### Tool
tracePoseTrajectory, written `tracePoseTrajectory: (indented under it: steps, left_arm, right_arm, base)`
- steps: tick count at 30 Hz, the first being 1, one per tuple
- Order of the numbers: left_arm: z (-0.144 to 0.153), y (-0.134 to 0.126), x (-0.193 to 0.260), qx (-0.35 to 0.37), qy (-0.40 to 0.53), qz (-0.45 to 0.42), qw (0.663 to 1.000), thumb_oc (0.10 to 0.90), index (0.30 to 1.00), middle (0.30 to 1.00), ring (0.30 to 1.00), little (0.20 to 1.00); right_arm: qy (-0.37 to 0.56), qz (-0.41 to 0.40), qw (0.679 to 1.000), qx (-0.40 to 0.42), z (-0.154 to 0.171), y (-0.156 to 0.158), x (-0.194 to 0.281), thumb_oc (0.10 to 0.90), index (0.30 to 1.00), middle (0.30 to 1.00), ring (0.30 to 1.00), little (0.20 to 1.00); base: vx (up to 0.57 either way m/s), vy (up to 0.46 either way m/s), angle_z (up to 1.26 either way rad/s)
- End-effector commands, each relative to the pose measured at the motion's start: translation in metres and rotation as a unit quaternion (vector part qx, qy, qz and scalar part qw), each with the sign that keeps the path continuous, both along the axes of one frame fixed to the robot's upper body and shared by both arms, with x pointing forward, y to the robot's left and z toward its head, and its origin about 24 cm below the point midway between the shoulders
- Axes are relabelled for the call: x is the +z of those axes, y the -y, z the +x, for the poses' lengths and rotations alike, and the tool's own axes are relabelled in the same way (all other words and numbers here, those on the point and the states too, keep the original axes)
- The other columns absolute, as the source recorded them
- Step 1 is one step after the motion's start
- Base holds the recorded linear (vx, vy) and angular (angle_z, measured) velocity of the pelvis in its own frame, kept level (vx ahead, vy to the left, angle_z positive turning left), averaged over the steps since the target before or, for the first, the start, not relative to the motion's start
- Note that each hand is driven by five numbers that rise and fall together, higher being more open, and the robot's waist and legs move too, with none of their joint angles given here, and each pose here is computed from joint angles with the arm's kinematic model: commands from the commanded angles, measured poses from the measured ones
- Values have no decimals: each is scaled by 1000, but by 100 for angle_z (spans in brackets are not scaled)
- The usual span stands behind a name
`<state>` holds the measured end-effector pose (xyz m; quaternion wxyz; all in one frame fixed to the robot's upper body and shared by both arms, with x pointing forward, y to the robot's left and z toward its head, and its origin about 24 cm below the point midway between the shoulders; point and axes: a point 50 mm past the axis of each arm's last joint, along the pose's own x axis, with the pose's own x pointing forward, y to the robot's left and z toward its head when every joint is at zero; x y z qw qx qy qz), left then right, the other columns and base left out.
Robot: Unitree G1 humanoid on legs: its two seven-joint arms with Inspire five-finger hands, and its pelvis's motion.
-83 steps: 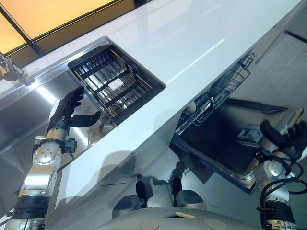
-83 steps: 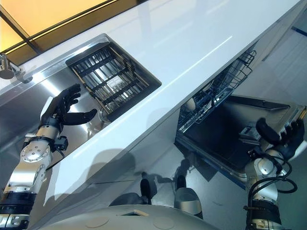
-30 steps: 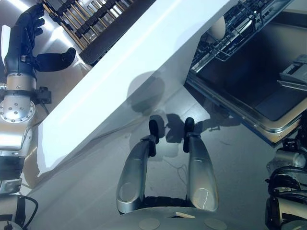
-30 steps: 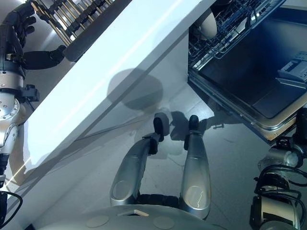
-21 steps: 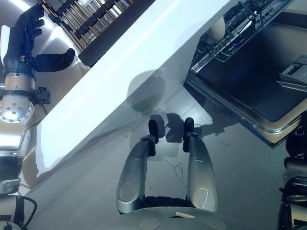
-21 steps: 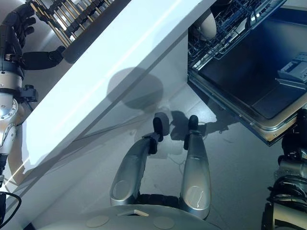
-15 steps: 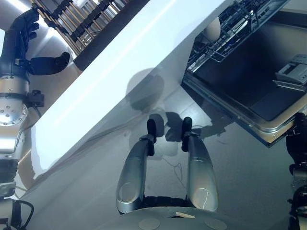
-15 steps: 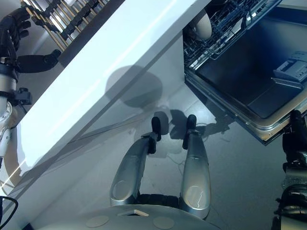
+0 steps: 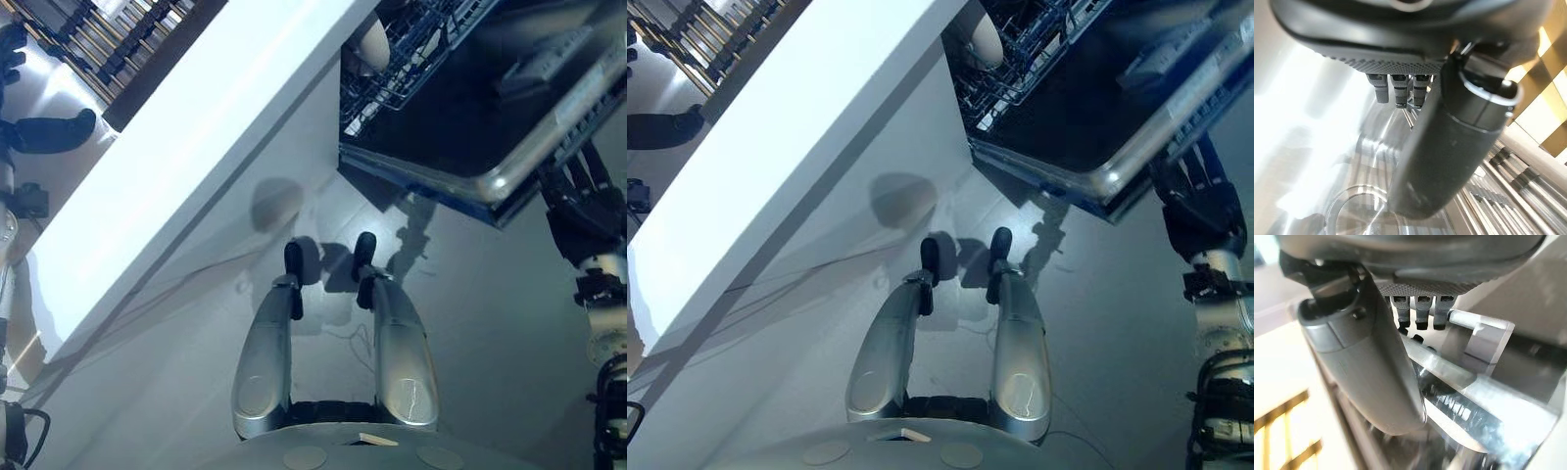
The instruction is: Pick up plates and place into dishwasher.
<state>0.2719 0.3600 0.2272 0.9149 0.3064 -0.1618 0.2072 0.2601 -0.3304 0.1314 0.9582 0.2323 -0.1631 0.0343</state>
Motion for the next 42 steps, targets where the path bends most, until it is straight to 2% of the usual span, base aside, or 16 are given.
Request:
tracePoseTrajectory:
  steps: [1,8,14,18,21,28,31,32,36,42]
  left_arm:
    - [13,77,13,-169,102,-19,980,800,900,900,900,900]
    - [21,78,9,-171,89,-29,981,800,900,900,900,900]
    - [22,75,7,-171,83,-37,981,800,900,900,900,900]
    - [20,72,2,-168,77,-45,982,800,900,900,900,900]
    - [18,68,-4,-161,75,-54,983,800,900,900,900,900]
    - [1,64,-29,-145,65,-72,985,800,900,900,900,900]
    - [-9,62,-46,-139,50,-85,985,800,900,900,900,900]
    - [-14,61,-55,-134,44,-94,986,800,900,900,900,900]
    - [-24,61,-71,-124,27,-107,986,800,900,900,900,900]
    - [-30,66,-90,-118,2,-114,986,800,900,900,900,900]
  right_arm:
    - [218,-167,884,379,27,-153,93,800,900,900,900,900]
    - [243,-151,881,377,29,-166,104,800,900,900,900,900]
    - [245,-128,902,331,32,-160,108,800,900,900,900,900]
    - [248,-90,928,264,34,-147,107,800,900,900,900,900]
    - [249,-62,954,156,32,-128,106,800,900,900,900,900]
    - [227,-47,973,19,12,-94,74,800,900,900,900,900]
    - [183,-79,979,-44,2,-75,46,800,900,900,900,900]
    - [135,-116,981,-75,-4,-66,25,800,900,900,900,900]
    - [27,-142,984,-100,-16,-52,-20,800,900,900,900,900]
    - [-149,-96,979,-98,-41,-48,-103,800,900,900,900,900]
  base:
    - [61,51,12]
    - [61,69,27]
    - [48,77,28]
    - [59,74,6]
    - [46,86,9]
    - [55,81,5]
    - [99,56,7]
    - [130,55,6]
    - [82,31,-6]
    - [120,7,1]
